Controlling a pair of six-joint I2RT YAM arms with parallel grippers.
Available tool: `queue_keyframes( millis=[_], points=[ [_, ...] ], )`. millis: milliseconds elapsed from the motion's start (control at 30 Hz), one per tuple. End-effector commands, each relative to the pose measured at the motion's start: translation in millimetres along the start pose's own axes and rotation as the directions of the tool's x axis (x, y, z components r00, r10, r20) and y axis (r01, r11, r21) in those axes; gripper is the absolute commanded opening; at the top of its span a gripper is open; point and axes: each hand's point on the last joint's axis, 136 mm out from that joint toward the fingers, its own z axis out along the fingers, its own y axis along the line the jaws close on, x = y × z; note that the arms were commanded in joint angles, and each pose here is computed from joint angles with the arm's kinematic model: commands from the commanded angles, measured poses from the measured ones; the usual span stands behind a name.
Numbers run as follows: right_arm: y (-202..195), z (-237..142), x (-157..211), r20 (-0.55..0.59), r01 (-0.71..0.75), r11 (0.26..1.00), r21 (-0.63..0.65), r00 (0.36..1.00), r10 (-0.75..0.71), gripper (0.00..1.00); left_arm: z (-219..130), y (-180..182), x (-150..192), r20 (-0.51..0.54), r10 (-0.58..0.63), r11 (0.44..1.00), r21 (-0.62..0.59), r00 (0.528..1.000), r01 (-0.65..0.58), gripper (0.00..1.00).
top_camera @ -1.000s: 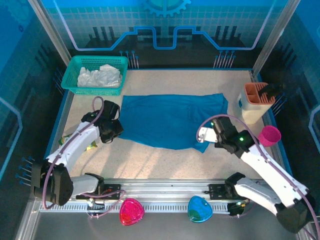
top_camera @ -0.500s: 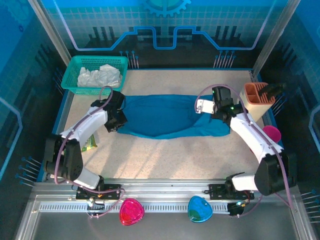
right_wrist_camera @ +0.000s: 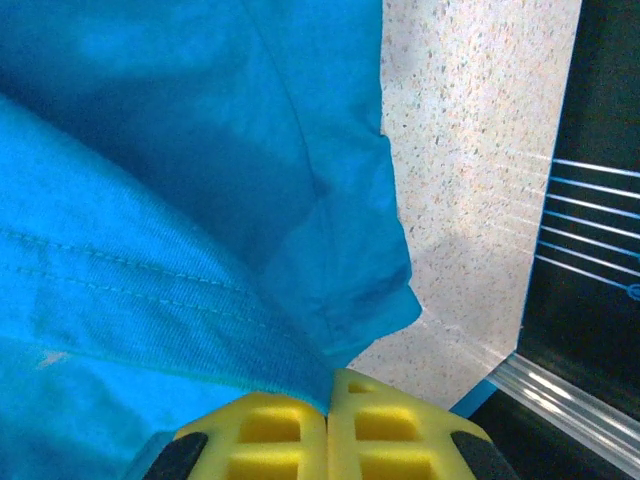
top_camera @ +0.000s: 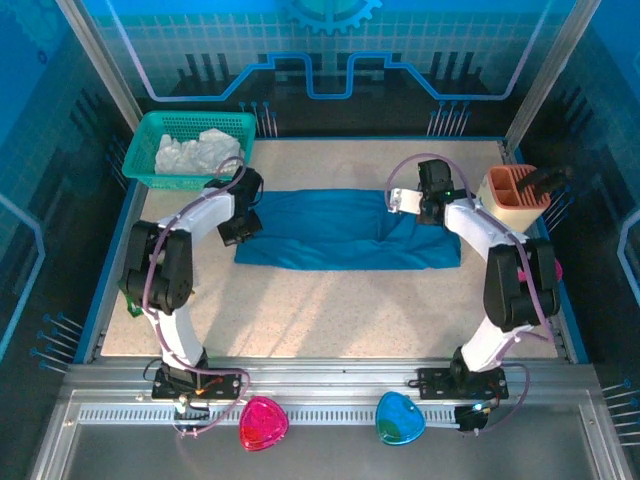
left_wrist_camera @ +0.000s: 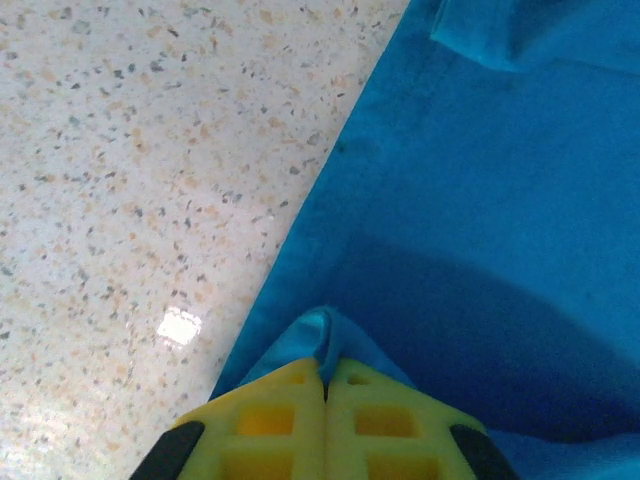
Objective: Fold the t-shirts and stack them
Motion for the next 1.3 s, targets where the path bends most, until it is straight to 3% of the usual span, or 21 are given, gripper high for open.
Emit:
queue_keyframes(
  millis=[0,167,233,300,367,467,567,767,833,933,1133,1267],
  points=[
    [-15,15,4,-0.029,-0.087,0.995,0.039,0.996,0.088,0.00,5,5,-12,0.016,0.006,0.999,-0.053,1.000,-0.005,0.06],
    [-13,38,5,-0.052,-0.225,0.974,0.027,0.973,0.226,0.00,13,12,-13,0.015,0.002,0.994,-0.108,1.000,0.000,0.33],
    [-16,44,4,-0.048,-0.335,0.942,0.016,0.941,0.335,0.00,16,13,-12,0.015,0.007,0.993,-0.118,1.000,-0.005,0.48],
    [-18,50,3,-0.050,-0.422,0.906,0.001,0.905,0.422,0.04,19,16,-10,0.007,0.012,0.992,-0.128,1.000,-0.011,0.57],
    [-23,54,4,-0.058,-0.504,0.863,0.017,0.862,0.504,0.11,22,19,-7,0.001,0.013,0.991,-0.135,1.000,-0.012,0.63],
    [-37,51,3,-0.033,-0.624,0.779,0.056,0.779,0.626,0.32,21,24,-4,0.003,0.013,0.990,-0.137,1.000,-0.012,0.70],
    [-55,36,4,0.025,-0.752,0.653,0.087,0.657,0.754,0.42,15,24,-3,0.021,0.024,0.994,-0.104,0.999,-0.022,0.76],
    [-66,-12,11,0.077,-0.920,0.388,0.058,0.391,0.917,0.47,-7,33,-5,0.078,0.035,0.995,-0.099,0.996,-0.027,0.89],
    [-56,-30,17,0.029,-0.967,0.253,0.024,0.254,0.967,0.47,-16,39,-8,0.106,0.036,0.994,-0.111,0.994,-0.024,0.99],
    [-23,-45,15,-0.132,-0.995,0.044,-0.086,0.055,0.990,0.45,-27,48,-13,0.145,0.038,0.990,-0.138,0.989,-0.018,0.99],
    [41,-44,-29,-0.350,-0.933,-0.177,-0.314,-0.059,0.935,0.44,-37,53,-17,0.176,0.024,0.992,-0.123,0.984,-0.002,0.99],
    [66,-24,-41,-0.423,-0.900,-0.290,-0.326,-0.136,0.896,0.44,-52,50,-15,0.208,0.003,0.999,-0.053,0.978,0.008,0.95]
  ],
)
